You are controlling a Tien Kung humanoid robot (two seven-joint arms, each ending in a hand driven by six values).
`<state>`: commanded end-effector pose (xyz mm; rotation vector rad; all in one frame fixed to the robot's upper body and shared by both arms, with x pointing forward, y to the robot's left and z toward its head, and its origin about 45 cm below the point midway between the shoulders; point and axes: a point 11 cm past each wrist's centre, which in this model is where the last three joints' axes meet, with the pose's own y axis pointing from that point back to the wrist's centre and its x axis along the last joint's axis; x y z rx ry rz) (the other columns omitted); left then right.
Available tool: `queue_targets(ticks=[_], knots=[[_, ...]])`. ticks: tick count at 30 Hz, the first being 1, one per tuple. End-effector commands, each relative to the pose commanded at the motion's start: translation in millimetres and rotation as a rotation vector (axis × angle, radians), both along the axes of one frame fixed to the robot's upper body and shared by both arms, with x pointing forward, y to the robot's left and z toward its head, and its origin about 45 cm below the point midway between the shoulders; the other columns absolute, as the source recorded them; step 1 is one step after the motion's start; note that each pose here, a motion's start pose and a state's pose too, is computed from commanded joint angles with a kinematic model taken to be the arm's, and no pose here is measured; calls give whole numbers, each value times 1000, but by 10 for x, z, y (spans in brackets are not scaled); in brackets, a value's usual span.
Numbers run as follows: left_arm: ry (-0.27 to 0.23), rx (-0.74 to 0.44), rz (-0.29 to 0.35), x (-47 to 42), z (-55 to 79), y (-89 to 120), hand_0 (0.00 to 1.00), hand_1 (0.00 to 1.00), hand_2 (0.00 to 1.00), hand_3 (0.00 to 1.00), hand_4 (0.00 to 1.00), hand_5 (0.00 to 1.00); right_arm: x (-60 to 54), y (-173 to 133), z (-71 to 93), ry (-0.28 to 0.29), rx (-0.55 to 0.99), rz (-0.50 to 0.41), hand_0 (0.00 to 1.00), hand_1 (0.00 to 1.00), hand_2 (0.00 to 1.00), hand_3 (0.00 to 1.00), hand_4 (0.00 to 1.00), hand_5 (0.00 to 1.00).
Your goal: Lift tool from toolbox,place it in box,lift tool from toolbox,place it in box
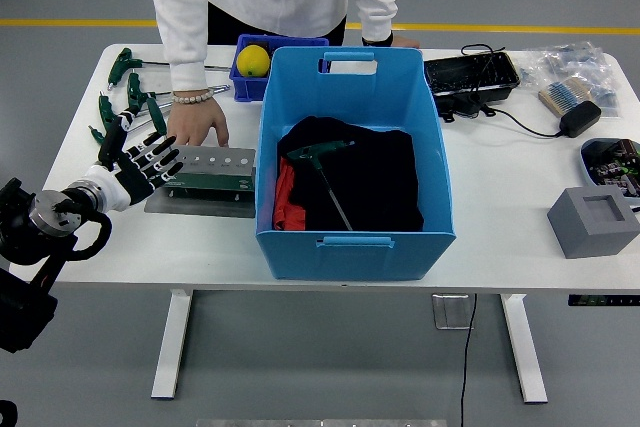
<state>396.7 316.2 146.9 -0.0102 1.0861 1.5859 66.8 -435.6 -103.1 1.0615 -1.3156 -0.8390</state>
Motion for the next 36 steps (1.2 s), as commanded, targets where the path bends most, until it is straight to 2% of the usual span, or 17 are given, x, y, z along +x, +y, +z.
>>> queue_targets(ticks=[22,29,36], knots=[[-50,-56,-25,154,171,-116,330,404,549,725,857,829,17,-11,7,-1,-1,5,728,718,775,618,868,692],[-84,-95,-40,216,293,-173,333,403,547,703,861,831,16,-11,7,0,-1,5,728,717,775,618,869,691],[-130,-82,-7,273,465,-71,318,403,539,683,861,852,-1,-11,4,4,1,3,728,718,775,618,869,691]])
